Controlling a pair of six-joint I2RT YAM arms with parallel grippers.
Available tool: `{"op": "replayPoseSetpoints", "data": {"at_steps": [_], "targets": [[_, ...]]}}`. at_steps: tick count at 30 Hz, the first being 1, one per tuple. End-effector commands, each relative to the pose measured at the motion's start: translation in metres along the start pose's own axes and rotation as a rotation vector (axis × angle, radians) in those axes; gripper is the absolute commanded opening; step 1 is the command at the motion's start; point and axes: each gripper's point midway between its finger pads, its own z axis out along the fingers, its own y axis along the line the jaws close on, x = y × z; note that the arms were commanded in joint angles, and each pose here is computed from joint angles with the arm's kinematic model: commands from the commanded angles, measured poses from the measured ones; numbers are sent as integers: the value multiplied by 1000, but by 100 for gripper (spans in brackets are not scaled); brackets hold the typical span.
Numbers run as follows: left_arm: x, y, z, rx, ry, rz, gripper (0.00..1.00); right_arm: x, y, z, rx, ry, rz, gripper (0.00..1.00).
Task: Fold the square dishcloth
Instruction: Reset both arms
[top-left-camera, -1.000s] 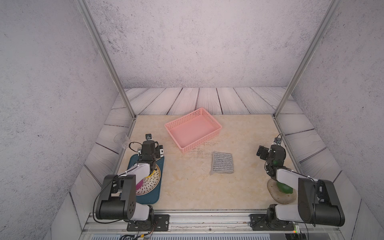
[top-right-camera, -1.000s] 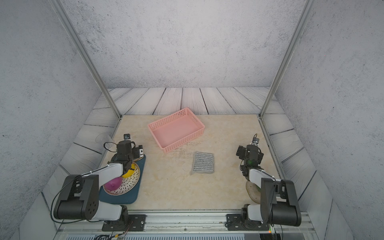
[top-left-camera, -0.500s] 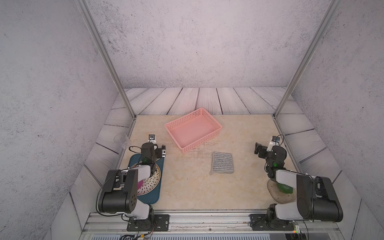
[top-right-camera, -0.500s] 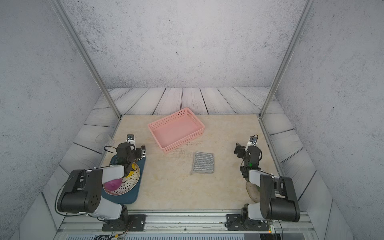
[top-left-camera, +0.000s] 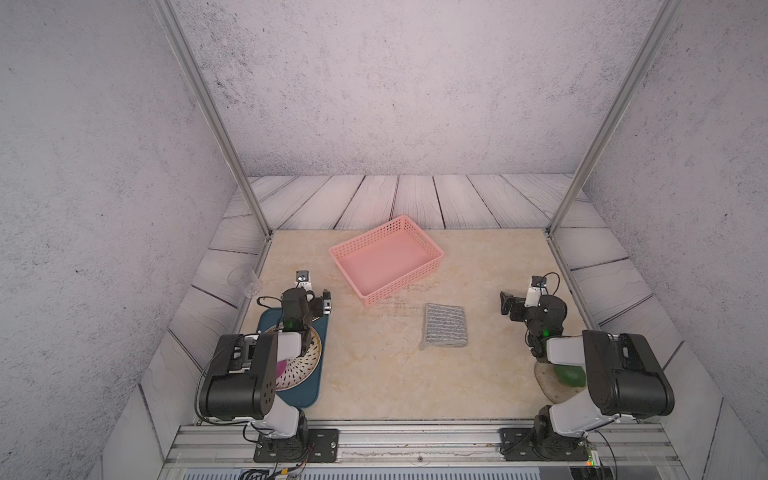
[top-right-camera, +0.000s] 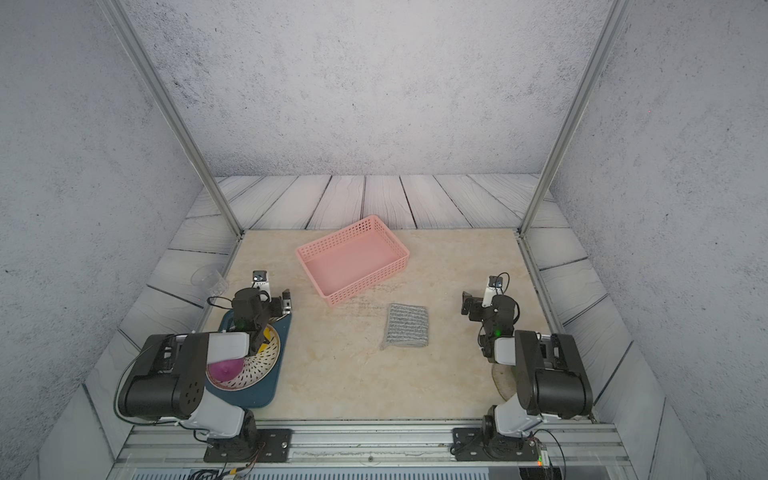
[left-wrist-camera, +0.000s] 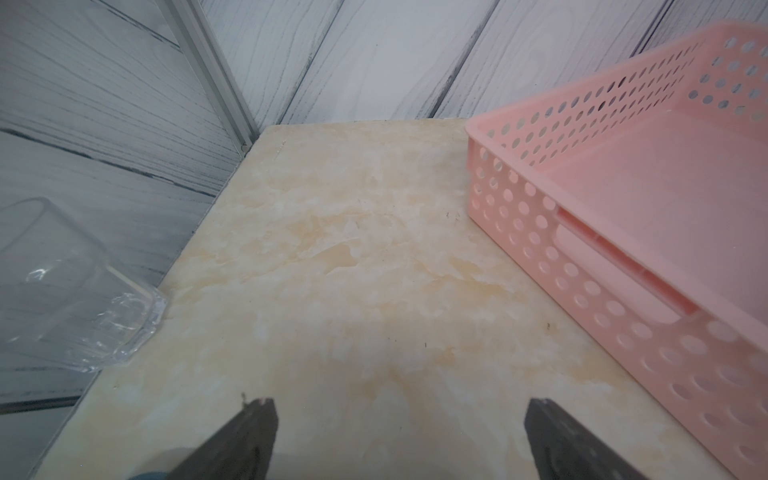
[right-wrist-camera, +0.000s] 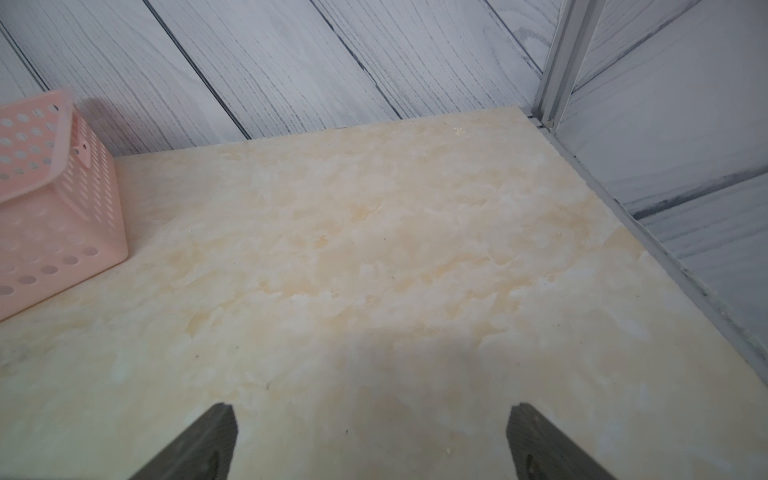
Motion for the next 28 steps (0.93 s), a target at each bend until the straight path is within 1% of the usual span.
{"op": "replayPoseSetpoints", "data": {"at_steps": [1, 4, 28], "targets": [[-6, 6, 0, -23, -17, -15, 100, -2, 4, 2, -5, 26, -30, 99], [-6, 13, -1, -60, -21, -30, 100, -3, 4, 2, -6, 24, -31, 99], [-6, 13, -1, -62, -22, -29, 100, -2, 7, 3, -12, 29, -42, 99]]}}
